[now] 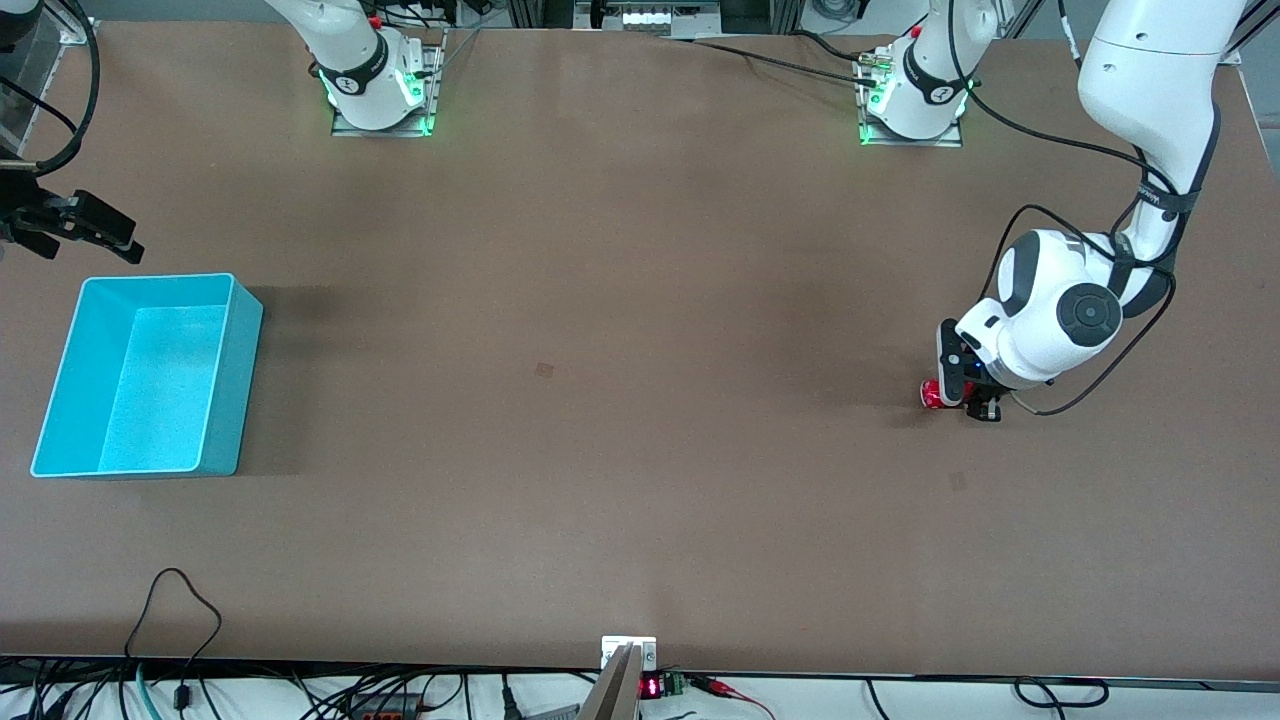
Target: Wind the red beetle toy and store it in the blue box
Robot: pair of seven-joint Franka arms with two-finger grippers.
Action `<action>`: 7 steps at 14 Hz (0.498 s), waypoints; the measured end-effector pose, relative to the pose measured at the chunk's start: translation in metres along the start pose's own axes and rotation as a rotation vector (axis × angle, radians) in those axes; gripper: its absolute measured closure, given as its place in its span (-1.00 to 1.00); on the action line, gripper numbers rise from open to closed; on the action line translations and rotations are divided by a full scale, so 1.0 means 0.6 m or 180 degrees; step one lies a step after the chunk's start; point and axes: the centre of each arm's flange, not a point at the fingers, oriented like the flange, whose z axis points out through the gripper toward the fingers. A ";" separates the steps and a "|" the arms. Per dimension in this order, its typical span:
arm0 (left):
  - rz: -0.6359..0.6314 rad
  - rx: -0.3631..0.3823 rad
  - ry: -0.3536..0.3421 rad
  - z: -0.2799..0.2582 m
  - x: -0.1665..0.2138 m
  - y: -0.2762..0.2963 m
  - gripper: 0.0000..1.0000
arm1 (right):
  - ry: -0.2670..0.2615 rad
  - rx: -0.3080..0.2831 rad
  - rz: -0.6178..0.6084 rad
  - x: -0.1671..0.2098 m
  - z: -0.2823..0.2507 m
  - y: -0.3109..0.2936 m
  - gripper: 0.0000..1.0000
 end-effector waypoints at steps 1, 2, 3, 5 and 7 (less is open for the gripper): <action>0.0026 -0.0001 0.0001 0.001 -0.012 0.000 0.19 | 0.0000 0.0000 0.0000 0.000 0.000 0.000 -1.00; 0.0062 -0.0002 0.0002 0.002 -0.030 0.000 0.19 | 0.0000 0.0000 0.0001 0.000 0.000 0.000 -1.00; 0.0099 -0.0001 0.0003 0.003 -0.052 0.000 0.19 | 0.0000 0.0000 0.0001 0.000 0.000 0.000 -1.00; 0.0132 0.0005 0.0005 0.005 -0.101 0.000 0.19 | 0.0000 0.0000 0.0001 0.000 0.000 0.000 -1.00; 0.0127 0.0015 0.0006 0.007 -0.143 0.001 0.19 | 0.0000 0.0000 0.0001 0.000 0.000 0.000 -1.00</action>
